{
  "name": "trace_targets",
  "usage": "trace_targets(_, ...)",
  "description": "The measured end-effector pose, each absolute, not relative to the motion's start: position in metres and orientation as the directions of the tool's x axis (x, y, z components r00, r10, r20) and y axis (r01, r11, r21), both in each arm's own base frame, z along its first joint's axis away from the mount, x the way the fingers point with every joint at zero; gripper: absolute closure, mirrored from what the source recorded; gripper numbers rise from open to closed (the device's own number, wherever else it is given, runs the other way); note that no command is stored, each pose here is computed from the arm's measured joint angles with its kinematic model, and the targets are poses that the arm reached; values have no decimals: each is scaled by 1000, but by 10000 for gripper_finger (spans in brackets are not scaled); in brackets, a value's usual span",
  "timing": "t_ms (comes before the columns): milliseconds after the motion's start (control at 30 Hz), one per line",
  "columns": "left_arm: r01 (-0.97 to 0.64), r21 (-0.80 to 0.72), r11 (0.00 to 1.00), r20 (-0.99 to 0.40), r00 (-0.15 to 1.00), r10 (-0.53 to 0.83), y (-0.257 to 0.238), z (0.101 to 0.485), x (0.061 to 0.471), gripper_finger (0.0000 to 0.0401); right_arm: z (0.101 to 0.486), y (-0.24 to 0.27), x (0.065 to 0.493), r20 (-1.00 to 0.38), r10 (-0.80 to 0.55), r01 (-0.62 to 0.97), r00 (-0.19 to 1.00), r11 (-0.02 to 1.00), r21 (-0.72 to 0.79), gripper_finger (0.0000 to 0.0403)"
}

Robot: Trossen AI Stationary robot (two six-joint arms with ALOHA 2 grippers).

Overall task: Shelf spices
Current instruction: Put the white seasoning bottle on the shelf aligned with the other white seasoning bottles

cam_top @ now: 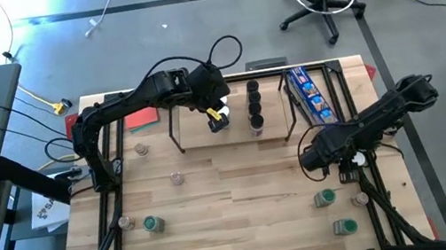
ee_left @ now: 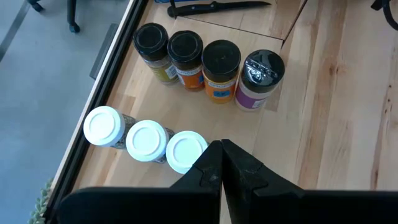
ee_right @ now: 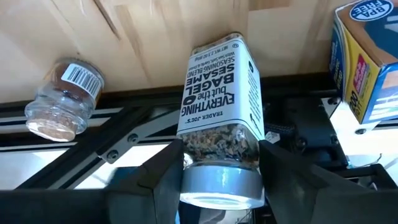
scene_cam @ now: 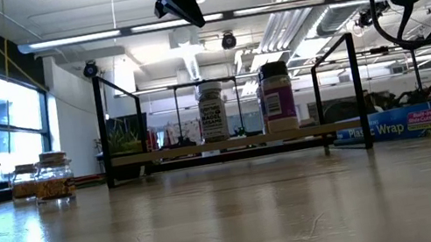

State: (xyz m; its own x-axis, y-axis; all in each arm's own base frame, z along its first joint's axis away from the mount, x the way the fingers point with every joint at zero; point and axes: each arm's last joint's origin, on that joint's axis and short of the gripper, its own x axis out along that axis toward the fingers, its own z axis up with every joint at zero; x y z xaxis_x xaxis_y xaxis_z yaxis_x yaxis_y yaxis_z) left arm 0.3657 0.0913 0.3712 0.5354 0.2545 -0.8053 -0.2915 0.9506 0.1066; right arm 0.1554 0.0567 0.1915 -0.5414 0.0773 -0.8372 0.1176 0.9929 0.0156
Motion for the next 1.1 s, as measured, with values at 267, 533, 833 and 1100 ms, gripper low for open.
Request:
trace_targets(267,-292,106,951,-805,536,255,91,371,366,401,191,57,155,-836,84,115,-542,993,26,222)
trace_targets(533,-292,106,951,-806,535,254,91,371,366,401,191,58,156,-835,106,112,-539,992,53,258)
trace_targets(833,-291,106,951,-806,535,254,91,371,366,401,189,58,157,-843,116,119,-525,991,63,268)
trace_targets(1100,-290,107,951,-806,534,254,91,371,366,401,189,59,157,-839,132,128,-529,989,75,267)
